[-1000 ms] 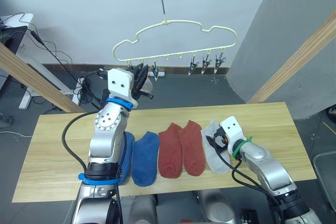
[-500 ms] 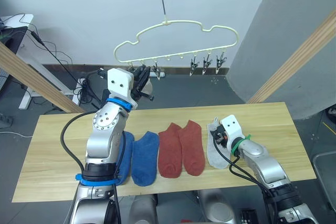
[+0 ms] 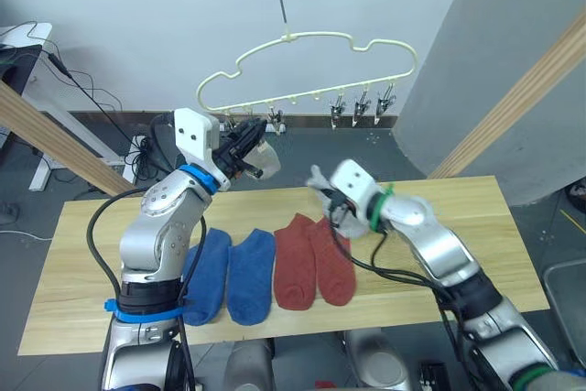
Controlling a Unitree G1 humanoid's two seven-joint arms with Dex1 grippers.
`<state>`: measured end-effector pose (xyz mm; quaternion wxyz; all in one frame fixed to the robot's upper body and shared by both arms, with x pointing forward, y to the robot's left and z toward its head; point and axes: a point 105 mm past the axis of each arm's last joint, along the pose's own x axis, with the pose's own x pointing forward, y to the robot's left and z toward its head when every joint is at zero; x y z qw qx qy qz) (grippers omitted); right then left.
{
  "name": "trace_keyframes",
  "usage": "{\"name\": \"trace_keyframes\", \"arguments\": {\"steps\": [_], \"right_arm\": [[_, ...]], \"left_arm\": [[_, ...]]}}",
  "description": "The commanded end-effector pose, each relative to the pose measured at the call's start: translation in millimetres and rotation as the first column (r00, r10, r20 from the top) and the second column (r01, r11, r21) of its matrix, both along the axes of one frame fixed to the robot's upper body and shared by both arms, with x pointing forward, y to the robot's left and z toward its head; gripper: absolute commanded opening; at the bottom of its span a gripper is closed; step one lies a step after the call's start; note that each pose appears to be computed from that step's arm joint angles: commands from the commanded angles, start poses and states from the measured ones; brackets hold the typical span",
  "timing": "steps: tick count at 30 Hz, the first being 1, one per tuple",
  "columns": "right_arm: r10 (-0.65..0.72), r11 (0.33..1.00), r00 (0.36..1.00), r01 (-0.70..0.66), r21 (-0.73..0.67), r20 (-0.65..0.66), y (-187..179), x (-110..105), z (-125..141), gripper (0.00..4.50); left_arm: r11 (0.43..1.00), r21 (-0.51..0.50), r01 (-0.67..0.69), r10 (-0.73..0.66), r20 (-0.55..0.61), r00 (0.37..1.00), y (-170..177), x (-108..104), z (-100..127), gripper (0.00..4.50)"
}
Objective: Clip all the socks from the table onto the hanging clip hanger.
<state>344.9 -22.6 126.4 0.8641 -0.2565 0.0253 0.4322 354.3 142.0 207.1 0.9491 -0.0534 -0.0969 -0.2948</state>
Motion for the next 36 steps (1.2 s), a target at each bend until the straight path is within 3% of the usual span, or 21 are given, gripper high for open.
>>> {"name": "trace_keyframes", "arguments": {"steps": [1, 13, 36], "right_arm": [[0.070, 0.998, 0.998, -0.070, -0.008, 0.002, 21.8, 1.5, 7.5, 0.00], [0.125, 0.992, 0.991, -0.126, 0.027, 0.048, 65.5, 10.5, 29.3, 0.00], [0.112, 0.986, 0.988, -0.124, 0.114, 0.106, 78.8, 12.7, 54.4, 0.00]], "left_arm": [[1.000, -0.002, 0.016, -0.016, 0.041, 0.999, 3.6, -5.2, 15.5, 0.22], [1.000, 0.004, 0.029, -0.029, 0.029, 0.999, 0.5, -4.8, 15.9, 0.22], [1.000, 0.008, 0.021, -0.022, 0.023, 1.000, 0.6, -3.6, 8.8, 0.22]]}}
